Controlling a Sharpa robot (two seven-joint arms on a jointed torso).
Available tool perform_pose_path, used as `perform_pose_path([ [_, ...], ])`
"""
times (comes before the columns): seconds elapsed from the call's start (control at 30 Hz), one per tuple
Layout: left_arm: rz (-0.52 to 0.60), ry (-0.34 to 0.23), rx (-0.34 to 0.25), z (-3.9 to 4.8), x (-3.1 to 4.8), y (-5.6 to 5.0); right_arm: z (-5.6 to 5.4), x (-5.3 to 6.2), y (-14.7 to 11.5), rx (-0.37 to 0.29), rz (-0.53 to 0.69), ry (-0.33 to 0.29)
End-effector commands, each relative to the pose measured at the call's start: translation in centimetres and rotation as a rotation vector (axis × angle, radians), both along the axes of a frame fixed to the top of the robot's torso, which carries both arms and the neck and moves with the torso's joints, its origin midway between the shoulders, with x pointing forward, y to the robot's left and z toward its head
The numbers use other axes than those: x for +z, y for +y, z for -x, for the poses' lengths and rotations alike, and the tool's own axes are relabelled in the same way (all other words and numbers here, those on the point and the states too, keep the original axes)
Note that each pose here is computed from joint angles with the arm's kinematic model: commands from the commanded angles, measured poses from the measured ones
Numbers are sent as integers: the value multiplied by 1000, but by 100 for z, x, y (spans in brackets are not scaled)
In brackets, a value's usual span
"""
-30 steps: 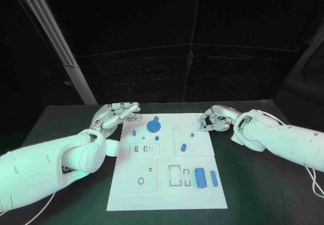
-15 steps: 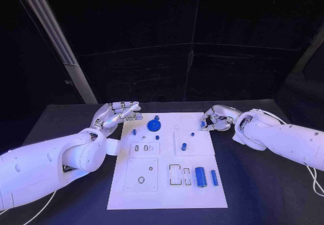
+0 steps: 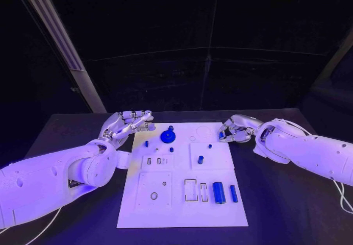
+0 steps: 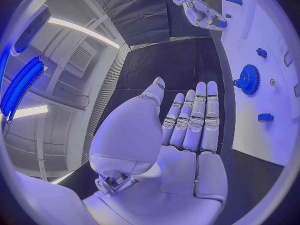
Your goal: Assemble the parts on the task board
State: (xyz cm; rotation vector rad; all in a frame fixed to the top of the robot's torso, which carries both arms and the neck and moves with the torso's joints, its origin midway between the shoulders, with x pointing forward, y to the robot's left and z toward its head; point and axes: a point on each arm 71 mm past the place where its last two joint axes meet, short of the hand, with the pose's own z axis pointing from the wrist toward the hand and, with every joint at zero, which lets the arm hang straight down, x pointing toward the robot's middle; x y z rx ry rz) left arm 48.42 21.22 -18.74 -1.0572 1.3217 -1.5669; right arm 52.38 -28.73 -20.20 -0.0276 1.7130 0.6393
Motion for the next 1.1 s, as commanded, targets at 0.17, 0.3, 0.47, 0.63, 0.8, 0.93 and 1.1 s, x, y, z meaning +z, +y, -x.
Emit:
perform_pose_path([
  [0.17,4,-5,-11,0,11,-8,-4,19,18,16,-3,-15],
  [0.3,4,-4,-11,1,11,-8,-7,31,17,9,-8,-32],
  [0.47,4,-4,-11,2,11,-7,-10,58,11,-12,-15,-66],
  [0.63,4,-4,-11,5,11,-4,24,103,49,-35,-37,-95],
  [0.8,3,-3,-10,9,13,-2,116,157,178,-84,-122,-63],
  [0.93,3,-3,-9,11,15,2,207,204,384,-86,-164,-43],
  [1.1,7,0,-1,2,15,13,311,261,757,-45,-172,-48],
])
